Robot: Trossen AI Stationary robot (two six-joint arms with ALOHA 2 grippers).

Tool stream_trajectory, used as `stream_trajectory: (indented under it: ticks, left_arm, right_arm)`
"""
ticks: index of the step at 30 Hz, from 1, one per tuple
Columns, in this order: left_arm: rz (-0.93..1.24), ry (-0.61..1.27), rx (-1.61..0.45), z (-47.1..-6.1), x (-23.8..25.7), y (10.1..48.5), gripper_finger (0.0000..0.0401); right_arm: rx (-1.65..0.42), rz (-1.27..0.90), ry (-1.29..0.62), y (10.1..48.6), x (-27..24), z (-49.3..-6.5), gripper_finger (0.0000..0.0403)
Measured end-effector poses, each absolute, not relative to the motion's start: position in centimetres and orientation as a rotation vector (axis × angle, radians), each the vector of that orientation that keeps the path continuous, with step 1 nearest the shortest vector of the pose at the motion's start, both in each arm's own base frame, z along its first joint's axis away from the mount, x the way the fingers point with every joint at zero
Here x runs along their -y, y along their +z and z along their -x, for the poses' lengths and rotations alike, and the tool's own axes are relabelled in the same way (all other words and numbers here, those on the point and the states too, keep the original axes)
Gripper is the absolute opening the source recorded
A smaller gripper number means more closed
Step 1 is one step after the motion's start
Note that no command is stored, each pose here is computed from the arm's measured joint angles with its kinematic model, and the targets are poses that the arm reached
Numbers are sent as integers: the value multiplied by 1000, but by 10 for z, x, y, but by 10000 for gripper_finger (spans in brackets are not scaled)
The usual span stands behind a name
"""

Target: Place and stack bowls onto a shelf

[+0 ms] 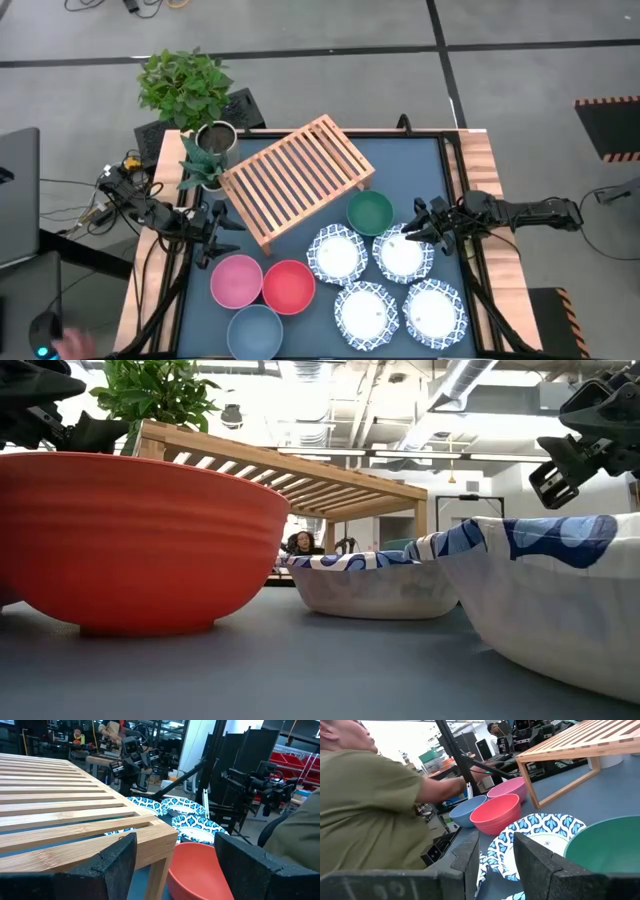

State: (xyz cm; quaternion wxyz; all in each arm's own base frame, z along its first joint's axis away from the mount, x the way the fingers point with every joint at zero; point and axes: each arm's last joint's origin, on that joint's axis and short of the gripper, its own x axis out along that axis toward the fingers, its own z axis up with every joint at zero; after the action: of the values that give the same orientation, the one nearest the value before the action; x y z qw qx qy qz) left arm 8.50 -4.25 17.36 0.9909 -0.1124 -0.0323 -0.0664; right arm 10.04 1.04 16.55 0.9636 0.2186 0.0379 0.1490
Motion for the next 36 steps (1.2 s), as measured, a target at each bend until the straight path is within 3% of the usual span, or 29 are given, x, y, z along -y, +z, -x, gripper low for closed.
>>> stream_trajectory:
  ticks: [12,23,36]
  left_arm:
    - [214,-133,66,-85,43,174,251]
    - [52,-119,84,-85,42,174,251]
    - [-58,39,404,-77,33,208,251]
  right_arm:
    - [-77,-443,302,165,-10,-100,144]
    - [-77,-443,302,165,-10,-100,144]
    - [-77,-443,302,165,-10,-100,144]
